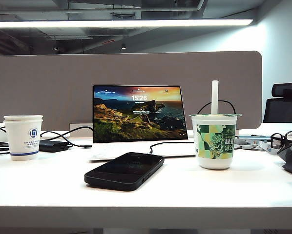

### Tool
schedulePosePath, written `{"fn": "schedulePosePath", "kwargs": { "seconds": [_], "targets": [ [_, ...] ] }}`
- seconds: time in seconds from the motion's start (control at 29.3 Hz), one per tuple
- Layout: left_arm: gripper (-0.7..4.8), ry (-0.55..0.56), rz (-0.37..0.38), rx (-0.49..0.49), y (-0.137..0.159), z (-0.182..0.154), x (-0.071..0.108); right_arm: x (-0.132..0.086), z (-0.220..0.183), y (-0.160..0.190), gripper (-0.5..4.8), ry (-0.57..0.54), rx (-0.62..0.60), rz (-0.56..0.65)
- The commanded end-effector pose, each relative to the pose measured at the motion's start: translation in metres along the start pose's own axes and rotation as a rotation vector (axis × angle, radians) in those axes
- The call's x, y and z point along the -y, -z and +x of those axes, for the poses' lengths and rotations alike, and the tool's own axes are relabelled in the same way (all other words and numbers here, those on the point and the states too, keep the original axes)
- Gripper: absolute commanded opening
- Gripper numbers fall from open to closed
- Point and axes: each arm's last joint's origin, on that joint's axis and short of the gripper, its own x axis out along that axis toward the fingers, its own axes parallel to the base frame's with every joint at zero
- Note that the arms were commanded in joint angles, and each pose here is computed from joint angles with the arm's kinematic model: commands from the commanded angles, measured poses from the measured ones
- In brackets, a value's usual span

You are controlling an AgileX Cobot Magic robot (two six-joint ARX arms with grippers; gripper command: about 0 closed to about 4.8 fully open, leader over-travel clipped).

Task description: Pick up the black phone, pick up the charger plug, insert the charger plug into the phone's charging port, and finally place the connected phone back on the desk.

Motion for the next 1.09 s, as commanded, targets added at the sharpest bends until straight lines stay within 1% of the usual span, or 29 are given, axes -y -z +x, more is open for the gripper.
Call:
{"fn": "schedulePosePath", "kwargs": {
  "seconds": [0.03, 0.2, 0.41, 0.55, 0.61, 0.89, 1.09],
  "targets": [
    [0.29, 0.001, 0.002, 0.006, -0.001, 0.000, 0.000, 0.005, -0.004, 0.006, -0.01, 0.050, 0.055, 0.002],
    [0.29, 0.001, 0.002, 0.006, -0.001, 0.000, 0.000, 0.010, -0.008, 0.015, -0.01, 0.097, 0.097, -0.001],
    [0.29, 0.001, 0.002, 0.006, -0.001, 0.000, 0.000, 0.013, -0.006, 0.020, -0.01, 0.130, 0.094, 0.000],
    [0.29, 0.001, 0.002, 0.006, -0.001, 0.000, 0.000, 0.014, -0.007, 0.021, -0.01, 0.161, 0.087, 0.039],
    [0.29, 0.001, 0.002, 0.006, -0.001, 0.000, 0.000, 0.014, -0.006, 0.022, -0.01, 0.161, 0.082, 0.066],
    [0.29, 0.001, 0.002, 0.006, -0.001, 0.000, 0.000, 0.013, -0.006, 0.025, -0.01, 0.143, 0.051, 0.065],
    [0.29, 0.001, 0.002, 0.006, -0.001, 0.000, 0.000, 0.014, -0.006, 0.025, -0.01, 0.152, 0.047, 0.062]
  ]
}}
